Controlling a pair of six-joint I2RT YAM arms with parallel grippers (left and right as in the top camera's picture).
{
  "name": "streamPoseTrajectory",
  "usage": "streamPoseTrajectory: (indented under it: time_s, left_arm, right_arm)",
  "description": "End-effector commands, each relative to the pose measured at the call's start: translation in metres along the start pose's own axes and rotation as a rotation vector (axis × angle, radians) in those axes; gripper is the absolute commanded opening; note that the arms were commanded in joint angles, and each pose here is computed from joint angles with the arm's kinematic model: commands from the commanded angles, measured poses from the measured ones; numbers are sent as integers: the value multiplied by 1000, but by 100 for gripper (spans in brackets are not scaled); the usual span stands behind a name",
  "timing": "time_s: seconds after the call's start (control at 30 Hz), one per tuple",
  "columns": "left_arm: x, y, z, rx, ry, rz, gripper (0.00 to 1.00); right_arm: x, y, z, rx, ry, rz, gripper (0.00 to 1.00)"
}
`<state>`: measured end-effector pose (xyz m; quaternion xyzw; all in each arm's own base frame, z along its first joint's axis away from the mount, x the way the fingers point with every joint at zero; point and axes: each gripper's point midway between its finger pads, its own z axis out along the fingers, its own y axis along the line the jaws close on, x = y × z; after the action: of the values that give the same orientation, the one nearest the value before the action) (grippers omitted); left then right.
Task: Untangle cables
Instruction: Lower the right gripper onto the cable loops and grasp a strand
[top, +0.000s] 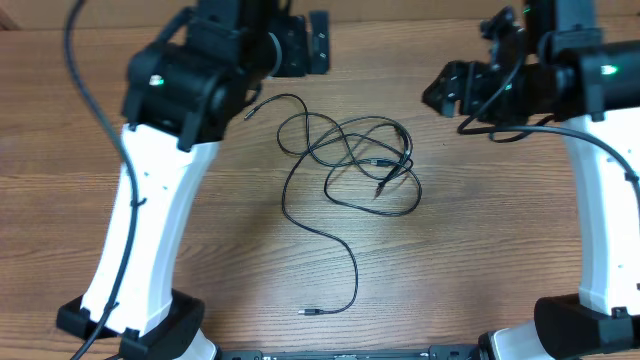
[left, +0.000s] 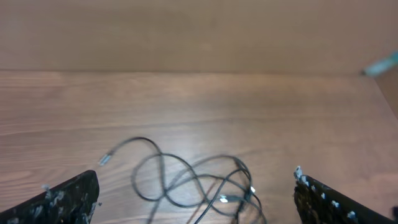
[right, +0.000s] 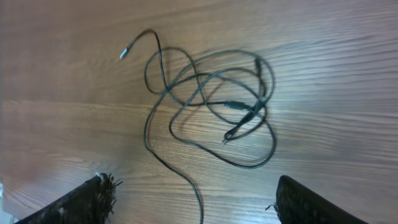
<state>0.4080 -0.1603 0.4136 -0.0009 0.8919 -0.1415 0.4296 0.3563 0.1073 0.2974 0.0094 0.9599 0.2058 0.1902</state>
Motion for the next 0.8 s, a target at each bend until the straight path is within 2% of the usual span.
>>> streamPoseTrajectory:
  time_s: [0.0,0.1,0.27,0.47,0.6,0.63,0.67,0.7,0.73,0.77]
  left_arm:
    - [-27,19,-74,-25,-155,-55,100]
    - [-19,37,-93,-93,-151,-63,100]
    - [1,57,-101,-189,-90,-51,100]
    - [18,62,-98,-216,-17,-41,100]
    - [24,65,-99,-232,9,-37,100]
    - [25,66,-99,-233,14,-37,100]
    - [26,66,-99,-235,18,-36,100]
    - [27,67,-99,-239,21,-35,100]
    - [28,67,-99,-241,25,-34,100]
    - [29,68,-99,-246,30,-33,100]
  right_arm:
    - [24,3,35,12,85,26,82]
    - [47,-7,75,79,148,132,81]
    - [81,-44,129,264,154,385,80]
    - [105,-66,174,285,107,708,72]
    - [105,-75,201,234,36,770,71]
    - [106,-76,207,221,20,789,68]
    - [107,-78,212,209,6,803,58]
    - [107,-80,217,197,-7,805,23]
    - [108,-81,220,184,-19,802,4]
    - [108,-82,223,177,-28,800,4]
